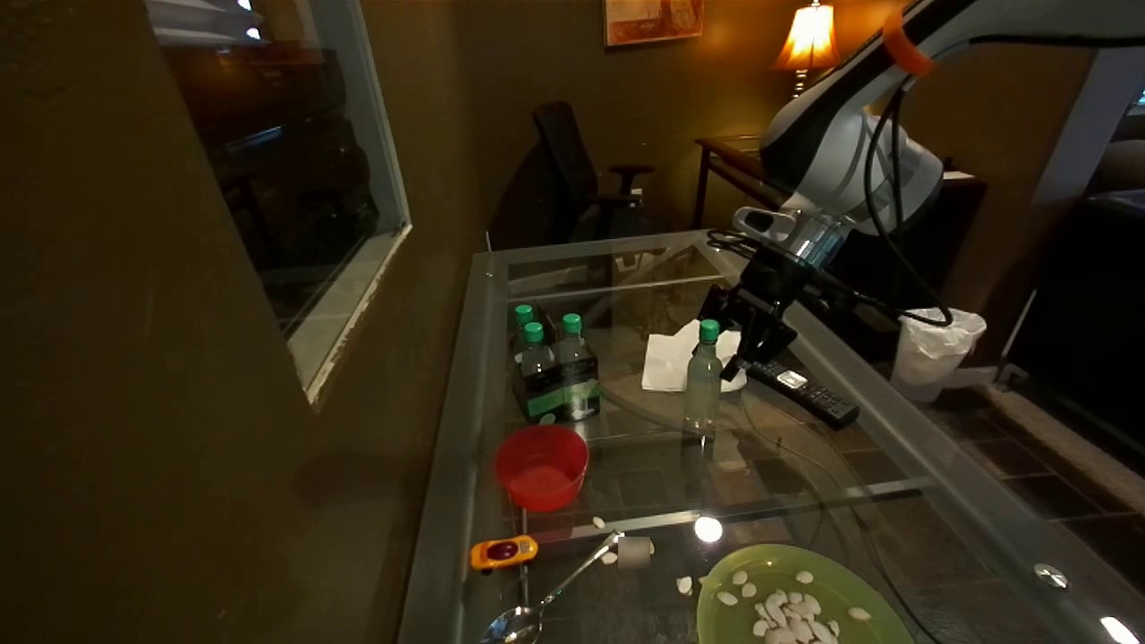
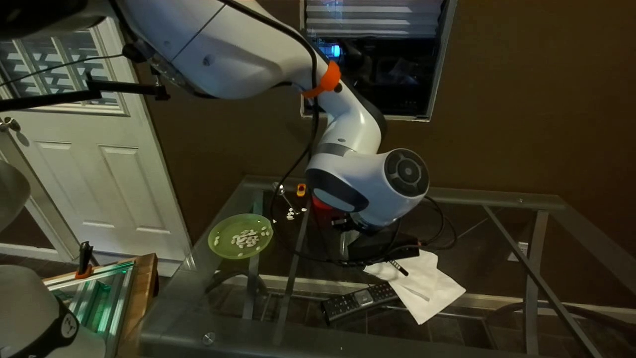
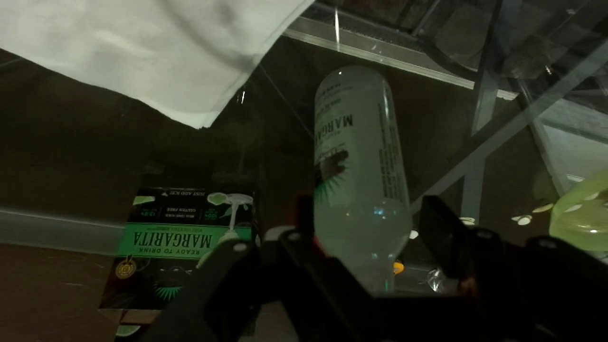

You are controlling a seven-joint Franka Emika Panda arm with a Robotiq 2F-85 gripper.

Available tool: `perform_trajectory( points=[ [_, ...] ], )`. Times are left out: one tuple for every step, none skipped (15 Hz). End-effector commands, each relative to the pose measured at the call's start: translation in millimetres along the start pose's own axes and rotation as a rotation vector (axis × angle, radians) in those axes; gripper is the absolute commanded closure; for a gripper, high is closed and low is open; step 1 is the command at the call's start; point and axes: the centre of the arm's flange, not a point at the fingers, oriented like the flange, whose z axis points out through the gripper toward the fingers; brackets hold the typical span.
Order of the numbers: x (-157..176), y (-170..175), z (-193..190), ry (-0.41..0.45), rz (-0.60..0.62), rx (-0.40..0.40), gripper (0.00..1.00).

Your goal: Put the bottle in the box

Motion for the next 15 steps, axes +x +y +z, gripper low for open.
perform_trajectory(
  points=[
    [-3.5,2.8,-2.3,0.040,-0.017,-0.008,0.29],
    [-4.1,2.8,-2.5,0.042,-0.016,-0.009,0.26],
    [-4.6,2.8,-2.3,0.044,-0.016,-0.010,0.17],
    [-4.8,3.3,-2.0,0.045,-0.018,-0.011,0.19],
    [-4.8,4.0,-1.2,0.046,-0.023,-0.011,0.18],
    [-4.2,5.0,-0.3,0.047,-0.028,-0.011,0.09],
    [-3.6,5.7,0.1,0.050,-0.035,-0.012,0.12],
    [-3.0,6.5,0.5,0.052,-0.041,-0.012,0.10],
    [-2.2,7.6,1.2,0.054,-0.050,-0.014,0.10],
    [-1.4,8.4,1.8,0.056,-0.056,-0.015,0.12],
    [-0.5,9.5,2.9,0.063,-0.061,-0.016,0.10],
    [-0.5,10.4,4.0,0.061,-0.059,-0.016,0.11],
    [-0.2,11.4,5.7,0.066,-0.058,-0.014,0.10],
    [-0.2,12.3,7.3,0.069,-0.059,-0.014,0.11],
    [-0.5,13.3,8.8,0.072,-0.061,-0.013,0.12]
  ],
)
